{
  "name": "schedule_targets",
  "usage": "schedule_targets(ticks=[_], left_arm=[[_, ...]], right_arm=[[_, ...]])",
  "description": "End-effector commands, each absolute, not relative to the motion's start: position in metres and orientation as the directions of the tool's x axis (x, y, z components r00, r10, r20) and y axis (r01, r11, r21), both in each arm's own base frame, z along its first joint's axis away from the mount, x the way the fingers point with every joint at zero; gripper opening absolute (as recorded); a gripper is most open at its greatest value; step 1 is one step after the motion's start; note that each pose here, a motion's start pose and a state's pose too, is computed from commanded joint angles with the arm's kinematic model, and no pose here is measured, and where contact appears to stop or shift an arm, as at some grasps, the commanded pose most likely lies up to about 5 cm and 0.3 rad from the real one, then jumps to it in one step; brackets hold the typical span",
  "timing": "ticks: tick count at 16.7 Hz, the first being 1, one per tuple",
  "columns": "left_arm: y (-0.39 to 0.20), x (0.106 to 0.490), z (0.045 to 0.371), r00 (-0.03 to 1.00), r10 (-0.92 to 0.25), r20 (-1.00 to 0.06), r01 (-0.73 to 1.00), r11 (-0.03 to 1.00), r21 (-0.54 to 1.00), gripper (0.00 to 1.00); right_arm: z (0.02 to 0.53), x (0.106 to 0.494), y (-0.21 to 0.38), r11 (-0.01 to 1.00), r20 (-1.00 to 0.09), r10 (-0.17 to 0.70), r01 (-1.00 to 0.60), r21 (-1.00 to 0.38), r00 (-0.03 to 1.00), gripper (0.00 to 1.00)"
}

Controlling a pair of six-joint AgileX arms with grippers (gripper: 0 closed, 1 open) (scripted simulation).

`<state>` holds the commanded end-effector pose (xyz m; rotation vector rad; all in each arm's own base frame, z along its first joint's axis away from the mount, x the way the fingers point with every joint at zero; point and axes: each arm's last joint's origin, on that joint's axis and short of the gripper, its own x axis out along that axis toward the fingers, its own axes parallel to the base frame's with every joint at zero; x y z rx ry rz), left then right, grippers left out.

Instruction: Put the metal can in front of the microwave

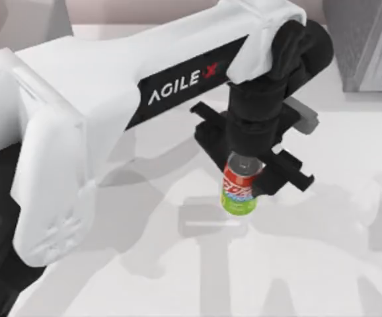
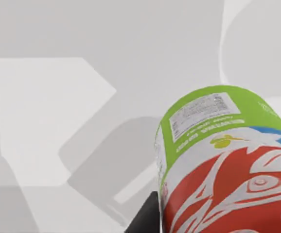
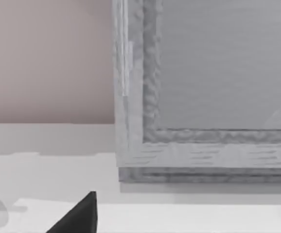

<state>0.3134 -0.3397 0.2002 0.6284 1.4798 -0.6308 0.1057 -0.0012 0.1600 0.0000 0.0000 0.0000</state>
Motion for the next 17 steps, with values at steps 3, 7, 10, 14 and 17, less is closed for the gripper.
schedule_targets(ticks=[3, 7, 10, 14, 17], left_arm=[[-0.34, 0.314, 0.198, -0.005, 0.003, -1.0, 0.722, 0.692, -0.002, 0.0], [-0.318, 0.318, 0.199, -0.034, 0.057, -0.998, 0.726, 0.687, 0.015, 0.0], [-0.263, 0.325, 0.2, -0.115, 0.162, -0.98, 0.727, 0.686, 0.029, 0.0], [-0.159, 0.321, 0.204, -0.281, 0.258, -0.925, 0.698, 0.716, -0.012, 0.0], [-0.076, 0.303, 0.207, -0.385, 0.229, -0.894, 0.629, 0.774, -0.073, 0.0]], right_arm=[[0.16, 0.106, -0.001, 1.0, 0.0, 0.0, 0.0, 0.0, 1.0, 1.0], [0.16, 0.106, -0.001, 1.0, 0.0, 0.0, 0.0, 0.0, 1.0, 1.0], [0.16, 0.106, -0.001, 1.0, 0.0, 0.0, 0.0, 0.0, 1.0, 1.0], [0.16, 0.106, -0.001, 1.0, 0.0, 0.0, 0.0, 0.0, 1.0, 1.0], [0.16, 0.106, -0.001, 1.0, 0.0, 0.0, 0.0, 0.0, 1.0, 1.0]])
